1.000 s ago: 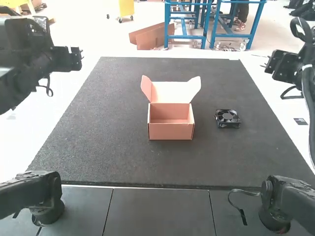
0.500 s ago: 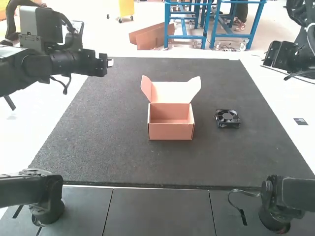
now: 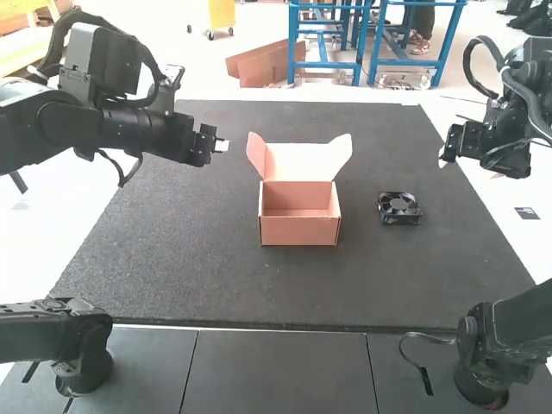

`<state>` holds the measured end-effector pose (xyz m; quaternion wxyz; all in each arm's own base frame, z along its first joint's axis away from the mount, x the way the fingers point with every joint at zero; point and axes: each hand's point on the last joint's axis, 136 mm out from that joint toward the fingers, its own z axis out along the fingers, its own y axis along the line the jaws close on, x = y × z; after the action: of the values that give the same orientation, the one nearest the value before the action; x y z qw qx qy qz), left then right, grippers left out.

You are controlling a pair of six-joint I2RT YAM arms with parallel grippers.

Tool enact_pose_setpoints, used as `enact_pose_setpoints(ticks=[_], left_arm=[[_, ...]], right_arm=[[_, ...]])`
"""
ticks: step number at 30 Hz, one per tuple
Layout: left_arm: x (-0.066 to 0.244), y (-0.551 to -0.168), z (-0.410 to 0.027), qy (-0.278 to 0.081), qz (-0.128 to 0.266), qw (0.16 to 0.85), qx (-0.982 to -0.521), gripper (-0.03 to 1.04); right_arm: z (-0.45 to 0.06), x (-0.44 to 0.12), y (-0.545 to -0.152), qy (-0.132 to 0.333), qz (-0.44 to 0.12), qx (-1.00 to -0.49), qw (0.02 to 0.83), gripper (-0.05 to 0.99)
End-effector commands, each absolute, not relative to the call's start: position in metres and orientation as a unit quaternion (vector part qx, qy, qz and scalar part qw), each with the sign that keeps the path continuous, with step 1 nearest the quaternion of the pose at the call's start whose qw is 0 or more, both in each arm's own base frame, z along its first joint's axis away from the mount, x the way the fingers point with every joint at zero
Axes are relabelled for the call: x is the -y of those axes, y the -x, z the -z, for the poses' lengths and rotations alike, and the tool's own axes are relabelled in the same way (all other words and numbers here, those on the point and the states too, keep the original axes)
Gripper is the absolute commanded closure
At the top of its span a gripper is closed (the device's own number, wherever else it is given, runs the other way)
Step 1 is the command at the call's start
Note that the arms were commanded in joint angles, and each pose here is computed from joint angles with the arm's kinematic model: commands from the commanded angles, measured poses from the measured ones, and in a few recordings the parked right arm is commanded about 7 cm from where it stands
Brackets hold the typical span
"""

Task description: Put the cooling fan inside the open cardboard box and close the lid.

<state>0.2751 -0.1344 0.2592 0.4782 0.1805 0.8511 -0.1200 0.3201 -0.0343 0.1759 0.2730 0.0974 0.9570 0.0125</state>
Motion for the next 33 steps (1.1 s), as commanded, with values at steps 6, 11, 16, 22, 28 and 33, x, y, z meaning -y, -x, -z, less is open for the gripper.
enact_pose_setpoints(ticks=[6, 11, 16, 22, 28, 33], left_arm=[[0.151, -0.262, -0.280, -0.202, 0.164, 0.483, -0.836, 0.05], [0.161, -0.260, -0.282, -0.214, 0.174, 0.488, -0.828, 0.05], [0.165, -0.256, -0.274, -0.222, 0.176, 0.479, -0.831, 0.05], [0.164, -0.256, -0.270, -0.222, 0.174, 0.475, -0.833, 0.05], [0.164, -0.256, -0.268, -0.222, 0.174, 0.475, -0.833, 0.05], [0.165, -0.257, -0.269, -0.222, 0.175, 0.477, -0.832, 0.05]], right_arm=[[-0.136, 0.034, -0.335, -0.070, -0.010, -0.971, 0.229, 0.03], [-0.121, 0.037, -0.352, -0.061, -0.005, -0.974, 0.218, 0.03], [-0.109, 0.039, -0.369, -0.058, -0.003, -0.973, 0.222, 0.03], [-0.091, 0.042, -0.391, -0.055, -0.002, -0.974, 0.218, 0.03], [-0.071, 0.045, -0.412, -0.054, -0.003, -0.979, 0.196, 0.03], [-0.060, 0.047, -0.427, -0.047, -0.002, -0.983, 0.180, 0.03]])
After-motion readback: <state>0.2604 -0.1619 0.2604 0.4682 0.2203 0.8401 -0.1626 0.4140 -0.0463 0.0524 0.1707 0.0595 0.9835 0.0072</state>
